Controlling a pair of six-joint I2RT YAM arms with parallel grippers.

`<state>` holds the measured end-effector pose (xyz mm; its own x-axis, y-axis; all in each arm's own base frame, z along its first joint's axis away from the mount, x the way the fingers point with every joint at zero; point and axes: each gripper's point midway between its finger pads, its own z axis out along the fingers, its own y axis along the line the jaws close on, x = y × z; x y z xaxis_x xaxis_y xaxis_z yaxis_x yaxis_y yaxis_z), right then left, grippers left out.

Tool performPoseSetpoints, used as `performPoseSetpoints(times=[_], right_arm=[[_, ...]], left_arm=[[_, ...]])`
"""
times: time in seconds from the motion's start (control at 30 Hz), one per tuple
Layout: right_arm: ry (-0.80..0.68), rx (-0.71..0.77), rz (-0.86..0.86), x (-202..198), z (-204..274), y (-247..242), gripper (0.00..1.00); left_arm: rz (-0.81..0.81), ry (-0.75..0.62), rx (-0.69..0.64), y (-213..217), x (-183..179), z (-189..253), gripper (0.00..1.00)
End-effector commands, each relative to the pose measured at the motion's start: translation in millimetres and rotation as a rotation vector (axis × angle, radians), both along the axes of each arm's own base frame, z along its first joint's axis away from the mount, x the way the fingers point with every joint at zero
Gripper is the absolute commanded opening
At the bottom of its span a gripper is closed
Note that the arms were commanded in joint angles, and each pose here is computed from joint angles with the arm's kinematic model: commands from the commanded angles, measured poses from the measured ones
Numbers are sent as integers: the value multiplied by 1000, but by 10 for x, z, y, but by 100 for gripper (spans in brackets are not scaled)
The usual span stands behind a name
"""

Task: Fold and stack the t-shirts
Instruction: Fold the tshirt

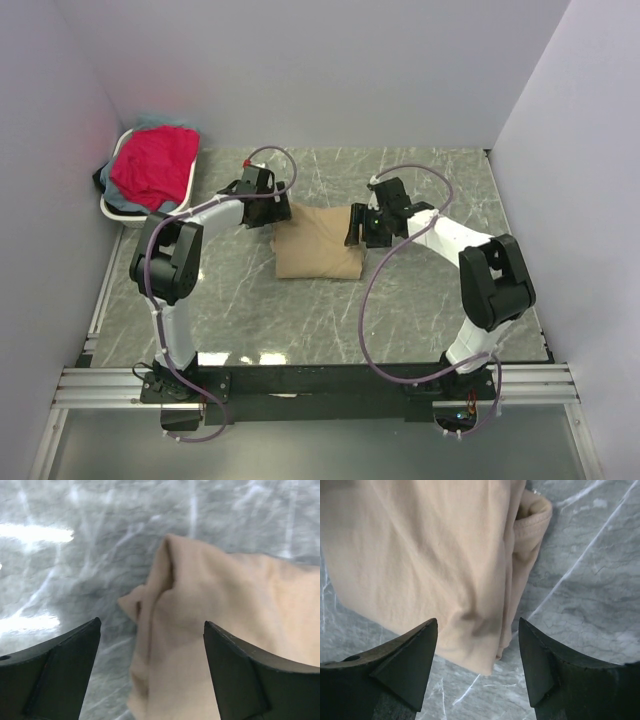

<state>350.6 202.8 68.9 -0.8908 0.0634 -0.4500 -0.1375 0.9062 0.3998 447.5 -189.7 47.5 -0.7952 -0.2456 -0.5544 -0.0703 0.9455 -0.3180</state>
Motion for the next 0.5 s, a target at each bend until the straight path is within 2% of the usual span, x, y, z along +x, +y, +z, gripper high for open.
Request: performPoseSetpoints(times=[0.0,0.17,0.47], right_arm=[[-49,11,-23,271,83,-8,73],[-64,45,-72,577,44,-92,73],[-18,216,-11,902,-30,139,74]], left_arm=[[-77,-49,-91,-242,91,171,87],[-145,-6,-198,-460,-90,88,84],[-196,44,-256,-645,-350,-69,82]])
